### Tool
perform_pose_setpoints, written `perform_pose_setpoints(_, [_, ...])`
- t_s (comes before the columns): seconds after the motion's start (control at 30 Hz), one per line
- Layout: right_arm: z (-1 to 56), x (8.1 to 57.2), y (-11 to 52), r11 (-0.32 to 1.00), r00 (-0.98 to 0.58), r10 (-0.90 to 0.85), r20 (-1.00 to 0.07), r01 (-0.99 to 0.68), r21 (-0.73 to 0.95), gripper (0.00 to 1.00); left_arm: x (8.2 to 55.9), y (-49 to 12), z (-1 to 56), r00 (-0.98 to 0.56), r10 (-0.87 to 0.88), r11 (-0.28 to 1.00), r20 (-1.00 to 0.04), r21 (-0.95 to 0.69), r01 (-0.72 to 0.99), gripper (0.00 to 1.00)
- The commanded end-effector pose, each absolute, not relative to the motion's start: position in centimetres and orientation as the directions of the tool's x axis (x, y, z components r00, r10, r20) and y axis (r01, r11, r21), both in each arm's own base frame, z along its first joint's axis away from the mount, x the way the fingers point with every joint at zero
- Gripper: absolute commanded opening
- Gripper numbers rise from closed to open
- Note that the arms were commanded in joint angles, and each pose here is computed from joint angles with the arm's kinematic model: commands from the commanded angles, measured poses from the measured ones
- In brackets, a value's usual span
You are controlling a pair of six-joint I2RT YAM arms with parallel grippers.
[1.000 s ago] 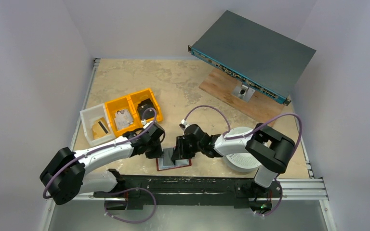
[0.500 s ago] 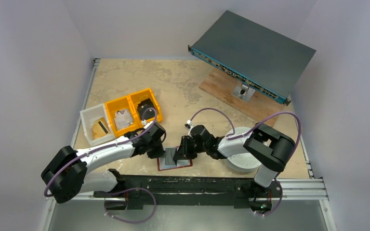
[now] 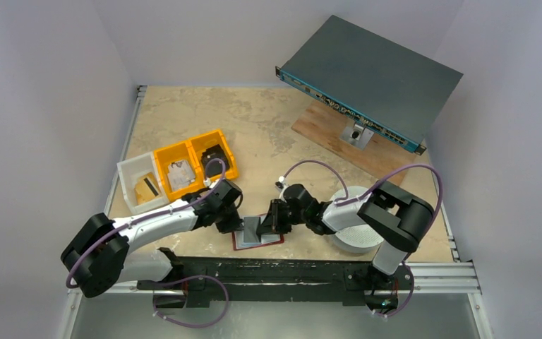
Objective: Take the credit cards out of the card holder
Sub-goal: Remove the credit card from the card holder.
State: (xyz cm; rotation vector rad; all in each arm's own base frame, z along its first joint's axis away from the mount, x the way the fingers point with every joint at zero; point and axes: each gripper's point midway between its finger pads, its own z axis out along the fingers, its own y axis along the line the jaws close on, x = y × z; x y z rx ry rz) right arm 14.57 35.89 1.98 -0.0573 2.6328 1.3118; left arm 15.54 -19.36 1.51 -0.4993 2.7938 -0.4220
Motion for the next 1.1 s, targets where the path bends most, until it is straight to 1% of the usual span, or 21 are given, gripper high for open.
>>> perform_pose_setpoints(0.0, [1.7,15.0,34.7,0.645,-0.969,0.074,-0.237,-0.134,0.752,0.05,10.7,-13.9,-3.4,-0.915,-0.387,0.921,-0.116,-0.093,-0.378,0.0])
perform_pose_setpoints(0.07, [1.7,15.0,34.4,0.65,-0.967,0.077,-0.241,-0.135,0.748,0.07,10.7,-13.7,-3.5,-0.912,-0.393,0.919,-0.116,-0.092,-0.384,0.0])
perform_pose_setpoints(0.17, [1.7,15.0,34.2,0.644,-0.967,0.081,-0.242,-0.135,0.753,0.11,10.7,-13.6,-3.5,-0.912,-0.394,0.918,-0.115,-0.092,-0.385,0.0])
perform_pose_setpoints(0.3, [2.1,14.8,34.6,0.615,-0.969,0.075,-0.235,-0.14,0.776,0.24,10.8,-13.7,-3.5,-0.914,-0.389,0.92,-0.114,-0.092,-0.38,0.0])
perform_pose_setpoints(0.37, [2.2,14.8,34.8,0.604,-0.971,0.075,-0.229,-0.138,0.785,0.26,10.8,-13.8,-3.5,-0.915,-0.388,0.921,-0.112,-0.093,-0.38,0.0])
perform_pose_setpoints(0.47, [2.3,14.8,35.0,0.599,-0.971,0.081,-0.225,-0.133,0.79,0.23,10.9,-13.8,-3.5,-0.915,-0.388,0.921,-0.112,-0.093,-0.379,0.0])
perform_pose_setpoints(0.53, [2.2,14.9,34.9,0.601,-0.971,0.088,-0.223,-0.127,0.789,0.18,10.9,-13.8,-3.5,-0.913,-0.392,0.919,-0.113,-0.091,-0.383,0.0])
perform_pose_setpoints(0.57, [2.1,14.9,34.7,0.603,-0.971,0.091,-0.221,-0.123,0.788,0.17,10.9,-13.8,-3.5,-0.913,-0.393,0.919,-0.114,-0.092,-0.384,0.0])
perform_pose_setpoints(0.77, [1.9,15.0,34.3,0.605,-0.971,0.1,-0.217,-0.114,0.788,0.17,10.9,-13.7,-3.5,-0.911,-0.395,0.918,-0.115,-0.085,-0.387,0.0])
perform_pose_setpoints(0.93, [1.6,15.2,33.8,0.636,-0.966,0.109,-0.233,-0.112,0.764,0.08,10.9,-13.4,-3.5,-0.908,-0.401,0.916,-0.124,-0.079,-0.394,0.0])
perform_pose_setpoints(1.07, [1.4,15.7,32.9,0.68,-0.958,0.114,-0.265,-0.12,0.723,0.04,11.0,-13.3,-3.4,-0.907,-0.4,0.916,-0.13,-0.072,-0.394,0.0])
